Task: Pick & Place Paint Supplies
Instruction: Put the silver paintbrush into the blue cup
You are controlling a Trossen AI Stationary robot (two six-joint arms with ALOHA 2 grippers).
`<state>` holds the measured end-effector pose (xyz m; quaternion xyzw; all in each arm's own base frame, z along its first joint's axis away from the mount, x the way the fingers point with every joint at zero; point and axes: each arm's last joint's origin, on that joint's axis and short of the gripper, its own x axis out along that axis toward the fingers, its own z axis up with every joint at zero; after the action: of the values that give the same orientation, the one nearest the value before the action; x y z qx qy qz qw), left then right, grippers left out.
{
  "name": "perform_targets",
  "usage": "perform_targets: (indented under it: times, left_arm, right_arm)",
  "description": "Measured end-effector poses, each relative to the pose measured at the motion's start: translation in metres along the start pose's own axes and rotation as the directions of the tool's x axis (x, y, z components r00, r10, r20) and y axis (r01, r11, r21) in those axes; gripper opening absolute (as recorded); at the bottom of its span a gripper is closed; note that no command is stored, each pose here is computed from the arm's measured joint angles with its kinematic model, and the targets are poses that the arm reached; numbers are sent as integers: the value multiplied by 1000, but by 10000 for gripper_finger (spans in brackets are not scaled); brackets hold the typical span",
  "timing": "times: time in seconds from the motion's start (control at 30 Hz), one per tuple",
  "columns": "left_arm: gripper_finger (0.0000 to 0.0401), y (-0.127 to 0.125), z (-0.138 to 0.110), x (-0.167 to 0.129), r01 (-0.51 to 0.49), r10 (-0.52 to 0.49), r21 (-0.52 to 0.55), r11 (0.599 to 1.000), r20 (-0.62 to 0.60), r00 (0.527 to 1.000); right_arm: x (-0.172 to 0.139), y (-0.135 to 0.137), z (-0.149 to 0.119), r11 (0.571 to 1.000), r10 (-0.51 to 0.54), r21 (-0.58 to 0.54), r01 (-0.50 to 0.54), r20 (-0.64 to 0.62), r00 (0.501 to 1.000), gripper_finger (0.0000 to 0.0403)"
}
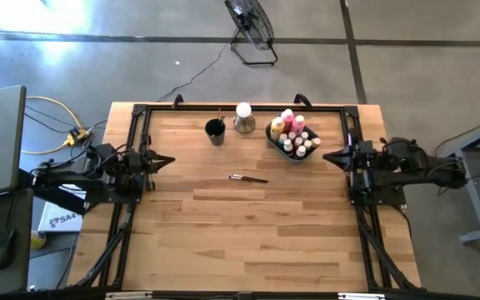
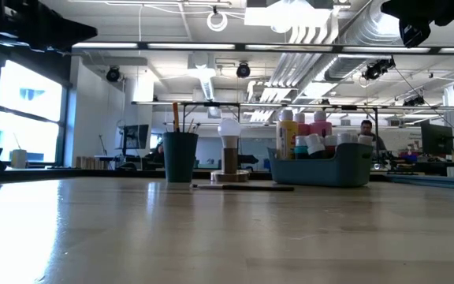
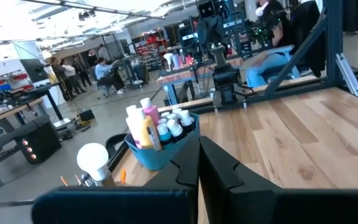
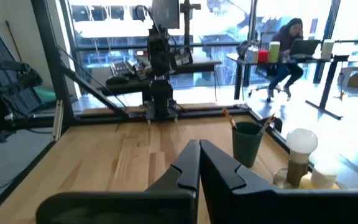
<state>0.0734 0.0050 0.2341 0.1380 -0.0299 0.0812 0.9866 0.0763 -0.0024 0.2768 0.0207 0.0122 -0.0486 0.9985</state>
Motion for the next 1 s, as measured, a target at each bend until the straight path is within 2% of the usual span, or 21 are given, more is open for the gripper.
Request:
perform_targets:
  times: [0.23,0.5,0.8,1.0]
  left_arm:
    - [1,0,0,0,-1,1,0,1000,0,1000]
    - [1,0,0,0,-1,1,0,1000,-1,1000]
    - [1,0,0,0,1,-1,0,1000,-5,1000]
    - [1,0,0,0,1,-1,0,1000,-5,1000]
  right_arm:
    - [-10,-1,3,1000,5,-5,-5,58,998,3]
    - [-16,-2,-1,1000,-12,-10,13,42,999,3]
    - [-32,-4,0,999,-32,-5,32,114,993,3]
    - [-32,-7,0,994,-108,12,107,115,987,3]
